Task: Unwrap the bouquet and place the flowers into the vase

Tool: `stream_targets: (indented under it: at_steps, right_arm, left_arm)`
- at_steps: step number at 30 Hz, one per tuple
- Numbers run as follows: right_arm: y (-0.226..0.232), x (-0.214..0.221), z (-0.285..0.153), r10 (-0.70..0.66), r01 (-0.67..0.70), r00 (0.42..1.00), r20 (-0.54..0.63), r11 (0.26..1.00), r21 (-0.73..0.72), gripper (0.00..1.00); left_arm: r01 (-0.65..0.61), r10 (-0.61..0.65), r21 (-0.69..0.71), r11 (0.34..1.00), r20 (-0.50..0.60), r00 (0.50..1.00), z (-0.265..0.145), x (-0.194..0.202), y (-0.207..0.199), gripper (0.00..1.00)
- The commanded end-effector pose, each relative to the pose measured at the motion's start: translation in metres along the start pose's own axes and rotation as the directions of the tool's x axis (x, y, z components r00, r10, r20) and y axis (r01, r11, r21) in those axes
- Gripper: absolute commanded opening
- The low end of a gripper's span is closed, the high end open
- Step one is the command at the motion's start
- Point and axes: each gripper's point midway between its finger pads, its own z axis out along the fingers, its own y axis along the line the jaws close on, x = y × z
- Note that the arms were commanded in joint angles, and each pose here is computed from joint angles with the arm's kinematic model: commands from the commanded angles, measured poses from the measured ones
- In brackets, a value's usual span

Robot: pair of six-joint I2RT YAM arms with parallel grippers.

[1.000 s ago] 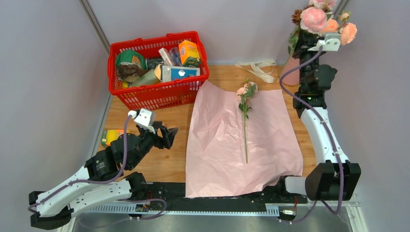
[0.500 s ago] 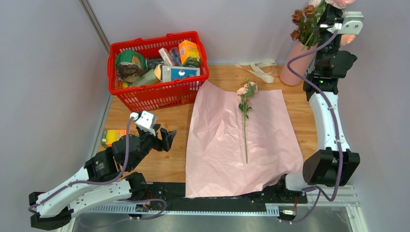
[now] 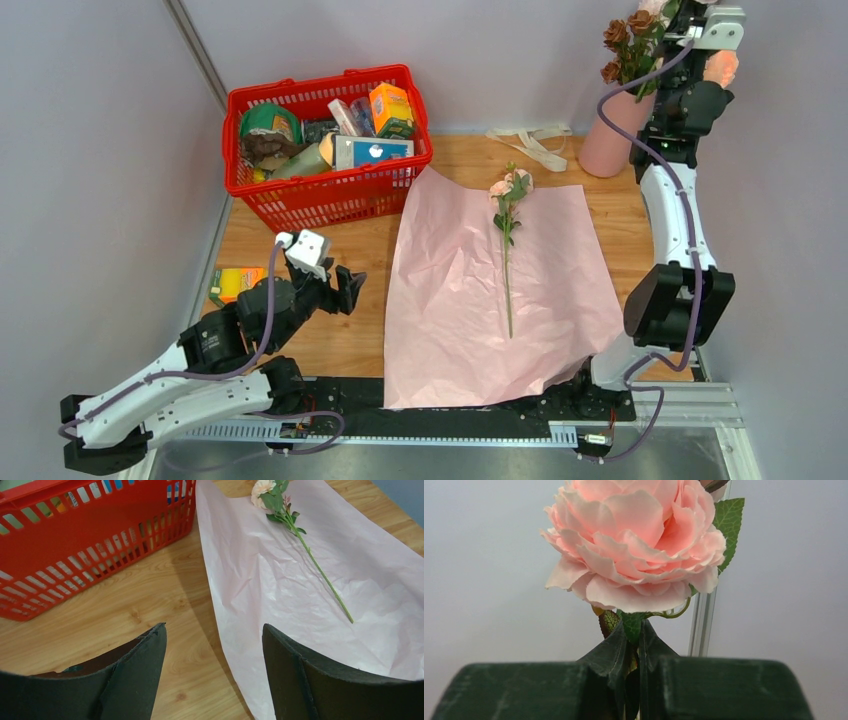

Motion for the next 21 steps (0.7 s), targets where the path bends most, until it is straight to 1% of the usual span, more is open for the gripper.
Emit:
stream_targets:
  at_steps: [1,6,10,13,15,19,21]
  right_arm:
    - [-0.006,-0.042,0.017,0.008,-0.01,0.99,0.139,1.0,0.012,0.05]
    - [-0.003,-0.025,0.024,0.028,-0.027,0.993,0.118,1.0,-0.007,0.05]
    - [-0.002,0.004,0.02,0.034,-0.034,0.997,0.065,0.999,0.001,0.05]
    - [0.002,0.043,0.011,0.042,-0.042,0.999,-0.013,0.999,-0.003,0.05]
    - [0.006,0.076,0.009,0.044,-0.045,0.994,-0.097,0.999,-0.007,0.06]
    - [-0.004,0.148,-0.01,0.07,-0.044,0.955,-0.289,0.994,0.096,0.07]
    - [-0.011,0.173,-0.029,0.089,-0.037,0.937,-0.337,0.987,0.157,0.07]
  left_arm:
    - [-0.02,0.02,-0.01,1.0,-0.01,1.0,0.002,0.002,0.001,0.78]
    - [-0.02,0.02,-0.01,1.0,-0.009,1.0,0.002,0.002,0.001,0.78]
    - [-0.022,0.022,-0.012,1.0,-0.012,1.0,0.003,0.003,0.001,0.78]
    - [-0.022,0.022,-0.013,1.0,-0.01,1.0,0.003,0.002,0.001,0.78]
    - [-0.023,0.023,-0.002,1.0,-0.012,1.0,0.003,0.003,-0.001,0.78]
    - [-0.018,0.019,0.023,1.0,-0.013,1.0,0.004,0.003,-0.006,0.78]
    - [-0.02,0.02,0.025,0.999,-0.016,1.0,0.004,0.004,-0.006,0.78]
